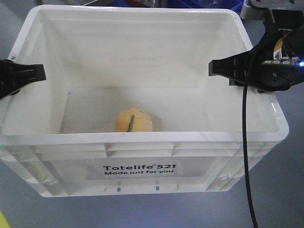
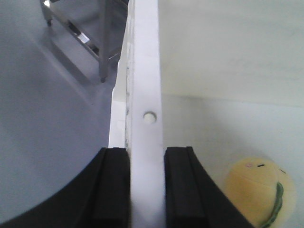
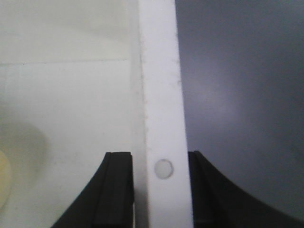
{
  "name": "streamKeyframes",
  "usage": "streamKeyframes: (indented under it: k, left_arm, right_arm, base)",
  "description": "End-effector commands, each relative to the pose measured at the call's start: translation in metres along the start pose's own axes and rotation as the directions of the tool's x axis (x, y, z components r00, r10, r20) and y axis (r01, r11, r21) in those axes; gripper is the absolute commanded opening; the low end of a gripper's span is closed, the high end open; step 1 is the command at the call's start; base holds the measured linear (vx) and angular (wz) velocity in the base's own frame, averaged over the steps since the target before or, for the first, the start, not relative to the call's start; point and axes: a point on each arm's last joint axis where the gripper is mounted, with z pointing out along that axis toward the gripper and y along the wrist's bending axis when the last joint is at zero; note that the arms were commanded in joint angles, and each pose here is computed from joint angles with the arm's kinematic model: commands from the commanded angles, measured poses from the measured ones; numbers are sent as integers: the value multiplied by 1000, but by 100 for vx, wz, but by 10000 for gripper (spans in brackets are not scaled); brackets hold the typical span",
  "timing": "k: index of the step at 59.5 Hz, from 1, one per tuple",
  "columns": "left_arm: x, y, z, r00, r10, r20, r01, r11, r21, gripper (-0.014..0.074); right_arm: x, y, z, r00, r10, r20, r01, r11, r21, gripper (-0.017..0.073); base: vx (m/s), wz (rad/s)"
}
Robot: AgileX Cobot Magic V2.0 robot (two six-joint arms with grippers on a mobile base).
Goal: Place moving items into box and shelve
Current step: 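Hold the tote by its rims with both grippers while driving forward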
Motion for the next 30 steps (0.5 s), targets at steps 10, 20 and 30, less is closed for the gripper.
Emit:
streamKeyframes:
  k: [10,20,30]
  left_arm:
    - [-23,-6,-18,983,0,182,-21,994,110,165]
    - [-23,-6,-18,983,0,182,-21,994,110,165]
    - [-23,-6,-18,983,0,182,-21,994,110,165]
  right_arm:
    - [-18,-5,-24,985,3,173,3,999,-36,83]
    - [-18,-5,-24,985,3,173,3,999,-36,83]
    - [-18,-5,-24,985,3,173,3,999,-36,83]
  base:
    - [22,-58]
    - [20,-60]
    - [19,-61]
